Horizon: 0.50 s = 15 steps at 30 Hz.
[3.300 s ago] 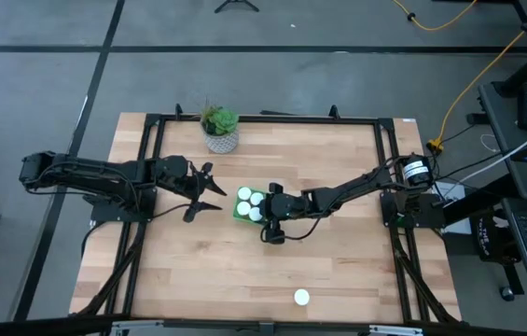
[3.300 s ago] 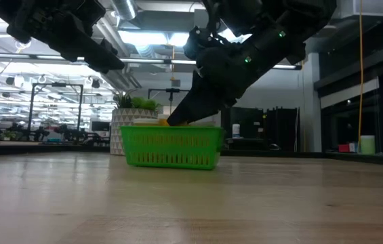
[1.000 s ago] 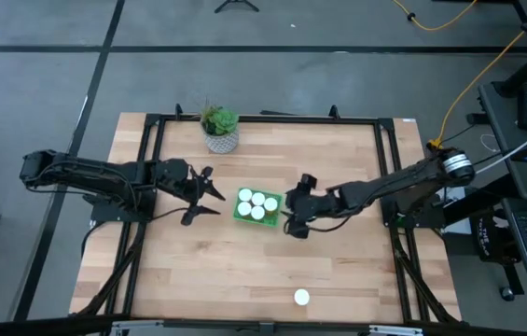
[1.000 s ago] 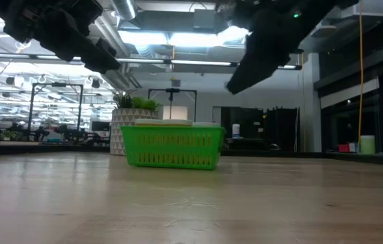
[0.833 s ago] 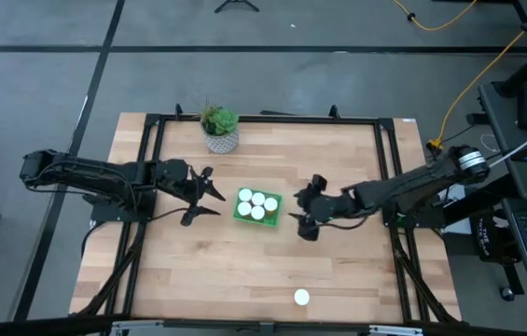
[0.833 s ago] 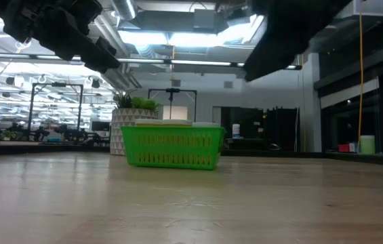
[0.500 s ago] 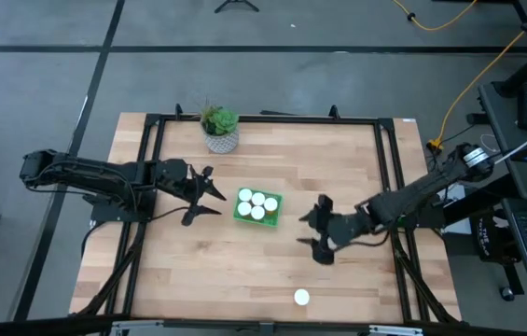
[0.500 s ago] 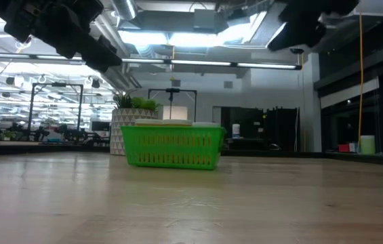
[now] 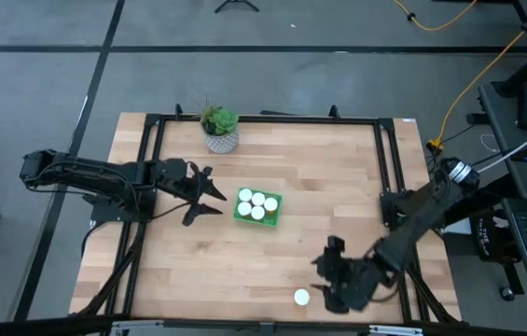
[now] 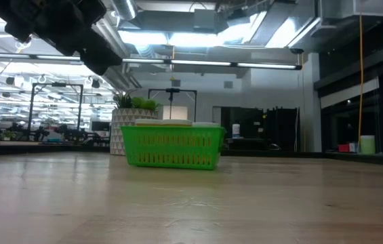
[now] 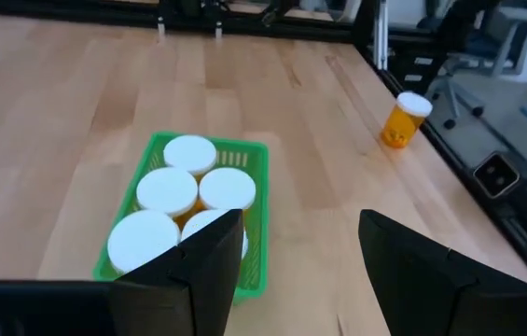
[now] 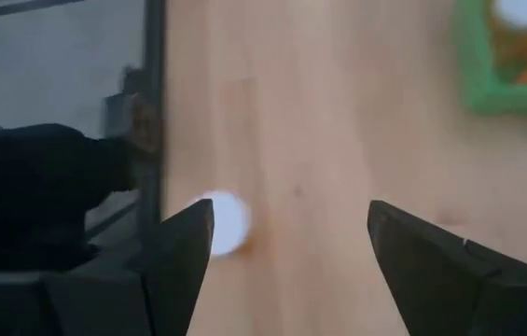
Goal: Pick and place pill bottles into a basket
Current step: Put the orange medicine bottle into the green bin
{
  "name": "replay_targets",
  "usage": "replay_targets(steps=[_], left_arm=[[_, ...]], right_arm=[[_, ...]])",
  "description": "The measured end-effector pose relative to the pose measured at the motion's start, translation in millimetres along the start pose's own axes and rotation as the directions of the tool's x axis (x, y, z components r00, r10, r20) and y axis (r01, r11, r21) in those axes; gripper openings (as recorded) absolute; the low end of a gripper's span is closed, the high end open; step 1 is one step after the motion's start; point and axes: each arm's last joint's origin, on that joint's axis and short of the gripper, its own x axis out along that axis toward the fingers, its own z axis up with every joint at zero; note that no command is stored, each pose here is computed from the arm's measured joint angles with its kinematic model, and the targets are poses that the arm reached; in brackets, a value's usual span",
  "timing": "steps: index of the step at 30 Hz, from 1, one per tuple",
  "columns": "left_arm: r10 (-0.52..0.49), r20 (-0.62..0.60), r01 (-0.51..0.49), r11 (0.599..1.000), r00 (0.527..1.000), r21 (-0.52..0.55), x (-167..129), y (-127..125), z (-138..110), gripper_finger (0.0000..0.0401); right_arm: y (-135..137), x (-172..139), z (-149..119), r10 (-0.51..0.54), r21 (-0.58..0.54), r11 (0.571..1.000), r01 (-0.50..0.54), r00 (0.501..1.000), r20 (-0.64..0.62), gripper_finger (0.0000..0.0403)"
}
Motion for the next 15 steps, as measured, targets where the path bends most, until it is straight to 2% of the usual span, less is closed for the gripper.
replay_targets(steps=[3, 10, 15], left_arm=[[-0.001, 0.004, 0.001, 0.999, 1.0, -0.037, 0.0, 0.0, 0.4, 0.021], [0.004, 0.021, -0.002, 0.997, 1.0, -0.071, 0.0, 0.0, 2.0, 0.021], [0.011, 0.043, -0.006, 0.995, 0.999, -0.104, -0.1, 0.1, 4.1, 0.021]], right_arm=[[22.5, -4.6, -7.2, 0.006, 0.033, 0.999, -0.005, 1.0, -0.024, 0.0287], [68.7, 0.9, -18.3, -0.019, 0.019, 1.0, 0.02, 0.999, -0.037, 0.0287], [83.2, 15.5, -28.3, -0.062, -0.085, 0.995, 0.055, 0.994, -0.089, 0.0287]])
